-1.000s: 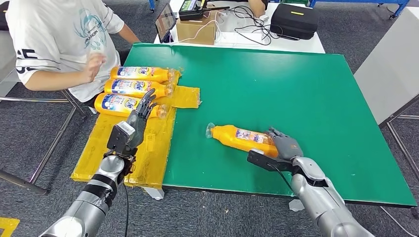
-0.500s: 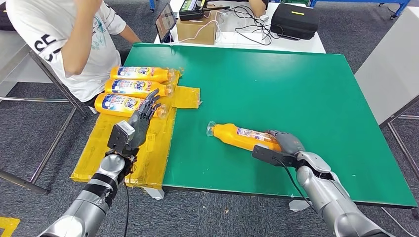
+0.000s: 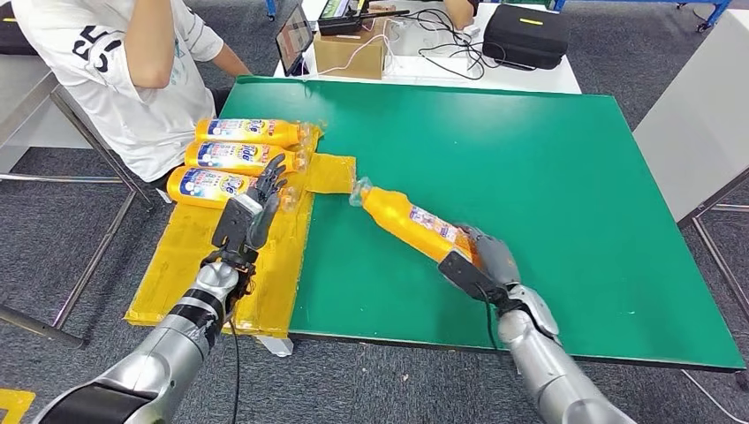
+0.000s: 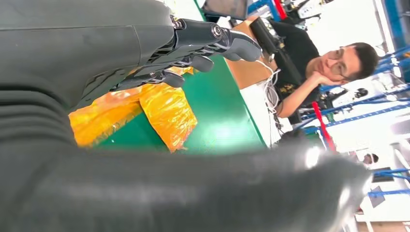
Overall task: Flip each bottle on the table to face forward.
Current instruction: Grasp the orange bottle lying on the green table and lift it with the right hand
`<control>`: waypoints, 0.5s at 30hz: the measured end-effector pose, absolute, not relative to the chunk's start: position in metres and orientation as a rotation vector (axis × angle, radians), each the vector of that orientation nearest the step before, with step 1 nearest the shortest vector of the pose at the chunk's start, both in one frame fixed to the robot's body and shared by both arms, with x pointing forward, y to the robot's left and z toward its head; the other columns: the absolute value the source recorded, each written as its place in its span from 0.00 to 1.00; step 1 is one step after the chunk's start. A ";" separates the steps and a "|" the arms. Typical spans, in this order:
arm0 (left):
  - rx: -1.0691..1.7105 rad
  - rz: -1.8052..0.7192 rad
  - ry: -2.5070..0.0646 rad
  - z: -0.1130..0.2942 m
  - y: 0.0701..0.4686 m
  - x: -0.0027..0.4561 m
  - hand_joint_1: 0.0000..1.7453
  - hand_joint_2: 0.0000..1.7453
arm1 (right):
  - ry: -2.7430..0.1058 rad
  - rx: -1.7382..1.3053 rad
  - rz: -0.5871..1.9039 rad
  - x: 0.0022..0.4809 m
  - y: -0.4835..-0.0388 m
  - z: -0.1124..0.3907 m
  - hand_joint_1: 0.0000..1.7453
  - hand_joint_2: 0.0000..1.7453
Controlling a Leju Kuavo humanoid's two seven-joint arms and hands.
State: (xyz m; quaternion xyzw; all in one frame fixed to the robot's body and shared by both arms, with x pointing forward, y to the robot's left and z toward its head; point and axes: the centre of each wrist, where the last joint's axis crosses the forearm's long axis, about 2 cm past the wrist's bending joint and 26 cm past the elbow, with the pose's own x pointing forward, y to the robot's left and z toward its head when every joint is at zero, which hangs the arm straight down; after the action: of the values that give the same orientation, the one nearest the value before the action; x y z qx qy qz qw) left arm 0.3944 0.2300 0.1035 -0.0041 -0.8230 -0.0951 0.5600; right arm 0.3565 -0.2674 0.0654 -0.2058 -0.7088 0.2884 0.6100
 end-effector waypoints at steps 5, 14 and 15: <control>-0.007 -0.193 -1.904 0.105 0.215 0.398 0.00 1.00 | -1.720 -0.415 0.484 0.355 -0.228 0.070 1.00 1.00; -0.013 -0.170 -1.871 0.104 0.209 0.398 0.00 1.00 | -1.759 -0.360 0.388 0.354 -0.206 0.074 1.00 1.00; -0.017 -0.169 -1.867 0.104 0.208 0.398 0.00 1.00 | -1.768 -0.355 0.372 0.354 -0.204 0.074 1.00 1.00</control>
State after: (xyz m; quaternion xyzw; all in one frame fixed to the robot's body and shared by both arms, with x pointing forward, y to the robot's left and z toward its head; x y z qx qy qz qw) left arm 0.3981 0.2083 0.1043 -0.0075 -0.8026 -0.0727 0.5921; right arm 0.3541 -0.2041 0.0741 -0.1535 -0.7642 0.1607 0.6055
